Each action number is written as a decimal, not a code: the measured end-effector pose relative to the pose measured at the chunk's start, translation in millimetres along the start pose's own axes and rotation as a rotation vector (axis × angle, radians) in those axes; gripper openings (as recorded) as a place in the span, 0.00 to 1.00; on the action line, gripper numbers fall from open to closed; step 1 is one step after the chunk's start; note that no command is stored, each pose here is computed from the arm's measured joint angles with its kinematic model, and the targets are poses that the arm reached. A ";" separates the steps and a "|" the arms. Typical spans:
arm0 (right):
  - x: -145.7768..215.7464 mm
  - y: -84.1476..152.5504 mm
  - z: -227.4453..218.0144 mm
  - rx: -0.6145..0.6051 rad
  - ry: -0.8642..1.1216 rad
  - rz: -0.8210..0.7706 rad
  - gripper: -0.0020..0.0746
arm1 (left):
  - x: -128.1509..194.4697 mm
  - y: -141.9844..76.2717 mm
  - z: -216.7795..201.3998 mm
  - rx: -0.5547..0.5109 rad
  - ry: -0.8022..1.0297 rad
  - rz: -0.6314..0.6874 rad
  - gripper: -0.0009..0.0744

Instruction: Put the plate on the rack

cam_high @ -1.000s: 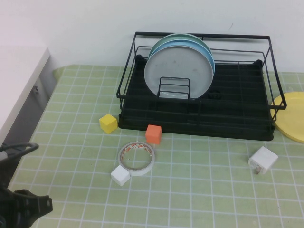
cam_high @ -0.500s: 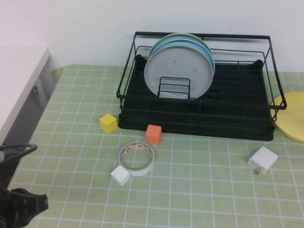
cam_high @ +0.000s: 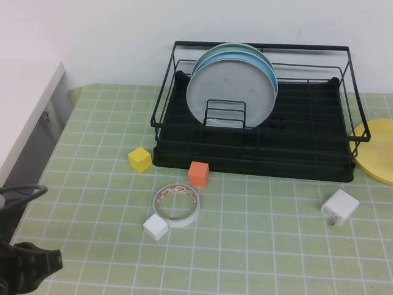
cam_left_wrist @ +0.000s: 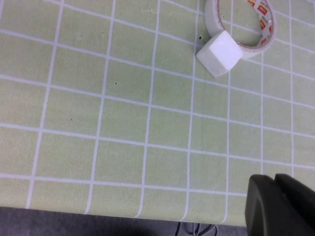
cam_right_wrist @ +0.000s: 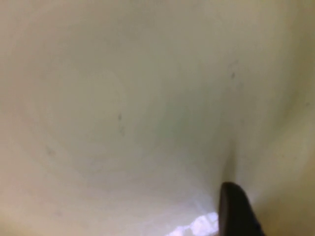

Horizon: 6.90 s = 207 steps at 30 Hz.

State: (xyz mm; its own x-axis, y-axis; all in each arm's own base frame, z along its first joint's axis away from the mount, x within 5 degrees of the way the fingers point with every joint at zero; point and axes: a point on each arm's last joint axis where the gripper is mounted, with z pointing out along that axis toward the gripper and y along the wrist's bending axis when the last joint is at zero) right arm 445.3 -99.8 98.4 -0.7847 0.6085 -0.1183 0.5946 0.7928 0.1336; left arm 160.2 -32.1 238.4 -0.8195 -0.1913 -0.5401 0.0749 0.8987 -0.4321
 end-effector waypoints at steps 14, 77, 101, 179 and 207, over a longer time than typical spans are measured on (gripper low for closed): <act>-7.4 0.2 -4.2 -0.038 -0.050 0.115 0.08 | 1.9 -1.3 0.0 0.014 0.020 -0.005 0.01; 324.1 135.7 -257.4 -0.755 -0.201 -1.081 0.04 | -9.8 -54.6 -19.0 0.646 -0.116 0.002 0.14; 325.6 137.5 -326.6 -0.799 -0.239 -1.405 0.72 | -25.7 -51.2 -21.7 0.455 -0.357 0.647 0.12; 331.4 67.5 -240.7 -0.363 -0.040 -1.240 0.03 | -213.9 -127.0 255.0 0.254 -0.563 1.443 0.27; 330.2 69.9 -241.3 -0.379 -0.063 -1.207 0.03 | -255.3 -115.5 187.3 -0.062 -0.589 0.714 0.02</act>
State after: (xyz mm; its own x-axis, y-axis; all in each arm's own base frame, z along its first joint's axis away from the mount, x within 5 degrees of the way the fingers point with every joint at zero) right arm 185.5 148.2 306.1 -0.7754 -0.4833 -0.4064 -0.5866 0.7896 0.1801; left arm 467.2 -161.0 290.9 -0.1687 0.2617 -0.9503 0.4062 0.8969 0.1749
